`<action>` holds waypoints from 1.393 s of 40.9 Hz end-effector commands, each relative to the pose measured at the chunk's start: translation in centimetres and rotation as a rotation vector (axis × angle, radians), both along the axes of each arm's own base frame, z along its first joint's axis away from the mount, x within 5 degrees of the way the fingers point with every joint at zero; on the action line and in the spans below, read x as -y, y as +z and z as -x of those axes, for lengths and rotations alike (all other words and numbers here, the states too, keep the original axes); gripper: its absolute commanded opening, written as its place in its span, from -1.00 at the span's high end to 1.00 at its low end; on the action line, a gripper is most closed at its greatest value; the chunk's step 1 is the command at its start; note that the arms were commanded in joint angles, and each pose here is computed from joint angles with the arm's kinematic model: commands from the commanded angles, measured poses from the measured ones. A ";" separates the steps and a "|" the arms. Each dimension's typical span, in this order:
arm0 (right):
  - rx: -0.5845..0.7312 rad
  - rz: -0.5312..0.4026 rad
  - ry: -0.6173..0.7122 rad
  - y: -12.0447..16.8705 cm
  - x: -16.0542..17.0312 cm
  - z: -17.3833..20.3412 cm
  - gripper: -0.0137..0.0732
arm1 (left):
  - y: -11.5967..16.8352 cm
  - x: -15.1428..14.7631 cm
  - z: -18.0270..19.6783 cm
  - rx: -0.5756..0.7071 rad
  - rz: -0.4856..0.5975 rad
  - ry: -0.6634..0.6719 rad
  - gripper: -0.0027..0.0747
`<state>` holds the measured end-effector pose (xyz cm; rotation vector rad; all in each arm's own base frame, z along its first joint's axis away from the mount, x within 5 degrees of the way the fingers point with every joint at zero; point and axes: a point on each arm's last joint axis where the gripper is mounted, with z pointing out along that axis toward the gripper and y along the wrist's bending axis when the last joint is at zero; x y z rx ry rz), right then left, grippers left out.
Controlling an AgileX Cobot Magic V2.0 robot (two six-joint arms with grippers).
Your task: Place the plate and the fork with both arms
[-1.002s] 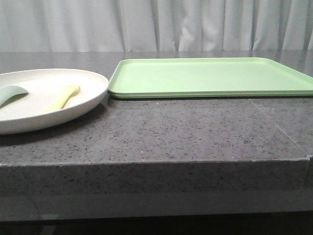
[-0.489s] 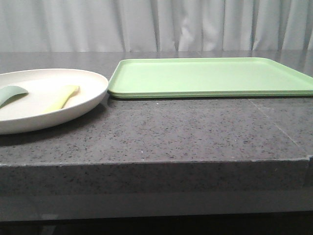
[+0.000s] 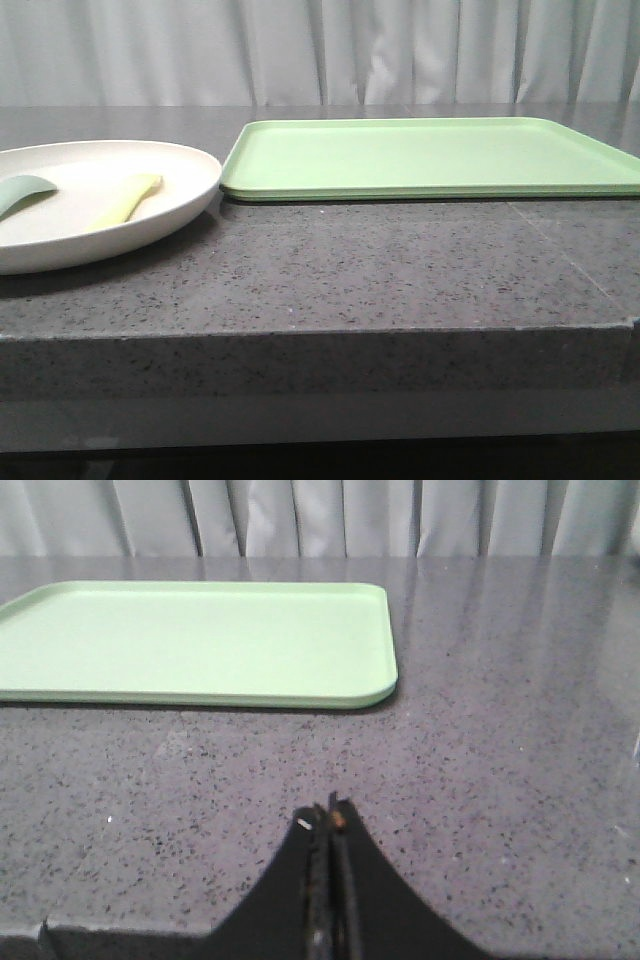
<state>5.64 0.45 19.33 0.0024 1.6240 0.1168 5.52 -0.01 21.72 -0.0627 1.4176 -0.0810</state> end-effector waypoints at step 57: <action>-0.079 -0.031 0.021 17.6 -0.6 -5.6 -0.08 | 12.9 0.1 -6.0 -0.140 -0.106 0.006 -0.02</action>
